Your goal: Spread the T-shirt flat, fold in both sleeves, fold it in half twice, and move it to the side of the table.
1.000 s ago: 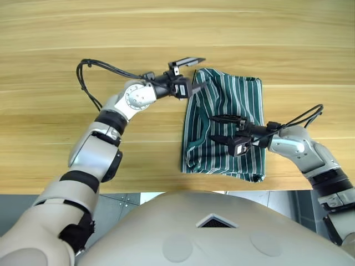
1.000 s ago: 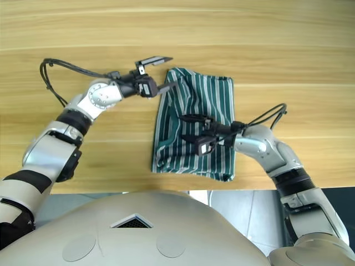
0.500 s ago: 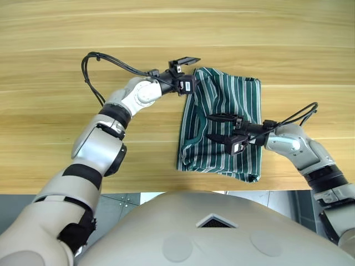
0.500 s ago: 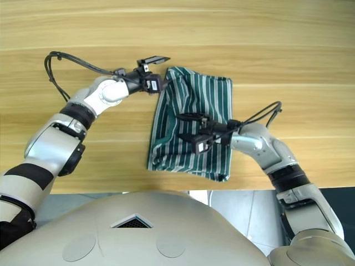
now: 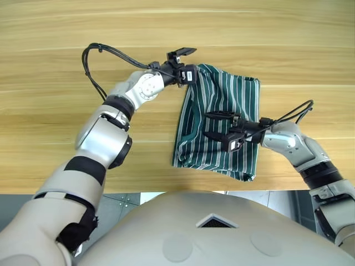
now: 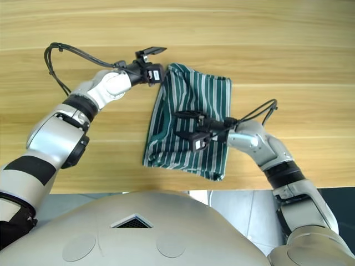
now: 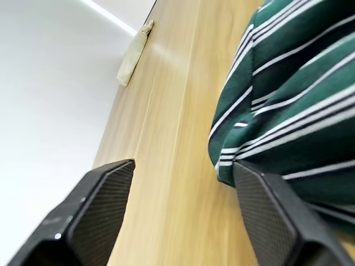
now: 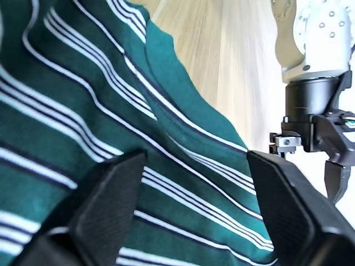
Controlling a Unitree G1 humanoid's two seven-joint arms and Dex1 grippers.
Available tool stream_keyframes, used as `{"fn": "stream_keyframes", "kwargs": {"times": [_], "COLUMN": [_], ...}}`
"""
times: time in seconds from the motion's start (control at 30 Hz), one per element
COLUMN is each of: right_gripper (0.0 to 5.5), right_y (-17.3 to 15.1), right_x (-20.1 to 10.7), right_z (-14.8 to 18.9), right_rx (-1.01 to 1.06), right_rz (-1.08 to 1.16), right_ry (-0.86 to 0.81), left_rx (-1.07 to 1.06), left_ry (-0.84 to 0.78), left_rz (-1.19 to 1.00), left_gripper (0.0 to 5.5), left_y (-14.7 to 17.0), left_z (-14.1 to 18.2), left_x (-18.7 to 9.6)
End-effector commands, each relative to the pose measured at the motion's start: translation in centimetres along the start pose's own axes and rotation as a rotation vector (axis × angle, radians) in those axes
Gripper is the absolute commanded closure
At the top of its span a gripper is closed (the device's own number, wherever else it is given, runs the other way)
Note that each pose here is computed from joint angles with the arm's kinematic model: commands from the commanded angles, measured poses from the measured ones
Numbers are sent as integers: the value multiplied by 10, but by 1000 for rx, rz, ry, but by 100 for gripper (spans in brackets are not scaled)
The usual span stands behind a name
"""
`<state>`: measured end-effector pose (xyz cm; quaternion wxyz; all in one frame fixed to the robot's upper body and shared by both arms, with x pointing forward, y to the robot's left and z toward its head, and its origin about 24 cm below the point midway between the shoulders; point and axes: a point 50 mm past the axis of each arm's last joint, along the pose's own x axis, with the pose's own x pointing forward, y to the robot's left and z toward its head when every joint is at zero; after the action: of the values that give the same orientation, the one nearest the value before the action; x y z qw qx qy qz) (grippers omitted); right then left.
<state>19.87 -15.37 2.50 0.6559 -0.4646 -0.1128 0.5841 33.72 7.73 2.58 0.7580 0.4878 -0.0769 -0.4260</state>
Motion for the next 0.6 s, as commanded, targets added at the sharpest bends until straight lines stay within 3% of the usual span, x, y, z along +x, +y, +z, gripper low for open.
{"fn": "stream_keyframes", "kwargs": {"times": [0.03,0.4,0.5,0.6], "right_gripper": [212,212,212,212], "right_y": [18,22,4,-23], "right_x": [0,4,8,11], "right_z": [-6,-1,2,9], "right_rx": [12,15,8,13], "right_rz": [121,133,4,-214], "right_ry": [54,29,-11,-79], "left_rx": [41,68,-84,-255], "left_ry": [22,130,14,-226], "left_rz": [13,59,152,284], "left_gripper": [226,226,226,226], "left_y": [15,34,45,53], "left_z": [0,-4,1,11], "left_x": [3,8,1,-15]}}
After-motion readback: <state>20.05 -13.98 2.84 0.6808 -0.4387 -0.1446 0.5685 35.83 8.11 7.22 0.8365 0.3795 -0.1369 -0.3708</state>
